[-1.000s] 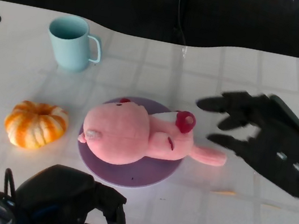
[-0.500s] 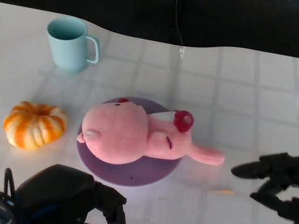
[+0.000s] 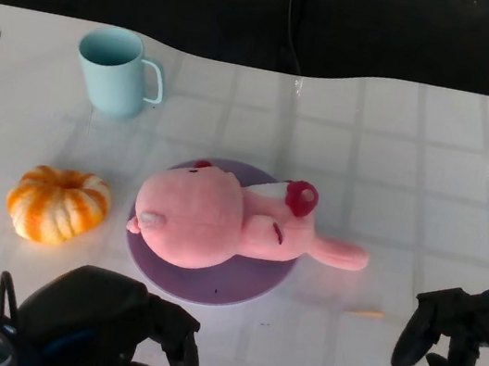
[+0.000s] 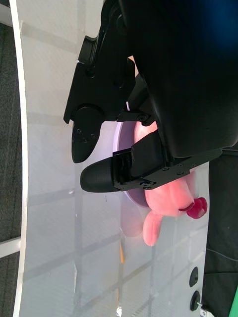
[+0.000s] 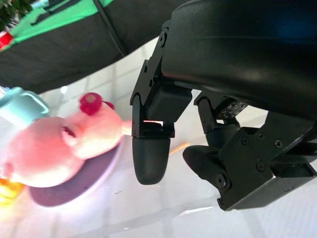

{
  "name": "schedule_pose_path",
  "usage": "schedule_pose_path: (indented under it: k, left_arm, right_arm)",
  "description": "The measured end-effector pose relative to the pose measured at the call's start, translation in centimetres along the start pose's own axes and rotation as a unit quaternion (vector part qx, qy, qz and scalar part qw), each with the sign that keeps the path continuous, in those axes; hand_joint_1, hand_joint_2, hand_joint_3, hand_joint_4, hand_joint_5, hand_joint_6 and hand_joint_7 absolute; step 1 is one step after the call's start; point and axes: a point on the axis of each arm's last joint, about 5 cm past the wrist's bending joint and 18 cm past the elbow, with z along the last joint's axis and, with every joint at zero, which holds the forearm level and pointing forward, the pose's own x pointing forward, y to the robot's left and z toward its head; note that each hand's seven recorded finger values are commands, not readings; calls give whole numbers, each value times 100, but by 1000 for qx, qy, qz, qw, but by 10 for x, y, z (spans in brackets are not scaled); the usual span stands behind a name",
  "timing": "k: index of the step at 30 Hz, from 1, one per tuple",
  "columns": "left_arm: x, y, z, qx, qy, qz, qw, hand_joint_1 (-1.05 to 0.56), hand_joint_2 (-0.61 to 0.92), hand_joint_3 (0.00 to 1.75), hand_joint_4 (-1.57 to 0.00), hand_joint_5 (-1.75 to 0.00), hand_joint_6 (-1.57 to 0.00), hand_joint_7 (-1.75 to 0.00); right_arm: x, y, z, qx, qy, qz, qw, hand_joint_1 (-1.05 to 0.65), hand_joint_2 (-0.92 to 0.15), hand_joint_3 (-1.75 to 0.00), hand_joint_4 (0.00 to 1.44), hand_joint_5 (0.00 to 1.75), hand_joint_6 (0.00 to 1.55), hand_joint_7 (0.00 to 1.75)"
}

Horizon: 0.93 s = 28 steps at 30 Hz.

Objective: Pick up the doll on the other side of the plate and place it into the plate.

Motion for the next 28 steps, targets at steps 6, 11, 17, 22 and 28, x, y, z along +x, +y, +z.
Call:
schedule_pose_path:
  k: [6, 11, 17, 22, 28]
  left_arm:
    - [-2, 2, -2, -3, 2, 1, 1000, -22, 92, 21, -74, -128, -91, -60]
    - [-3, 3, -3, -4, 3, -1, 1000, -22, 92, 21, -73, -129, -91, -61]
    - [-3, 4, -4, -2, 3, -1, 1000, -22, 92, 20, -73, -131, -91, -62]
    - [-3, 4, -4, -3, 3, -1, 1000, -22, 92, 21, -72, -131, -90, -63]
    - [-3, 4, -4, -3, 5, -1, 1000, -22, 92, 22, -72, -133, -89, -63]
  right_arm:
    - [7, 6, -3, -19, 2, 9, 1000, -3, -39, -126, 85, 175, 78, 146]
    - [13, 9, -2, -29, -4, 11, 1000, -6, -38, -126, 83, 174, 78, 146]
    - [16, 11, -3, -40, -7, 6, 999, -7, -38, -127, 84, 174, 79, 142]
    - [17, 10, -2, -40, -10, 4, 999, -5, -42, -123, 83, 175, 77, 138]
    - [17, 10, -3, -38, -4, 6, 999, -4, -45, -118, 80, 174, 77, 134]
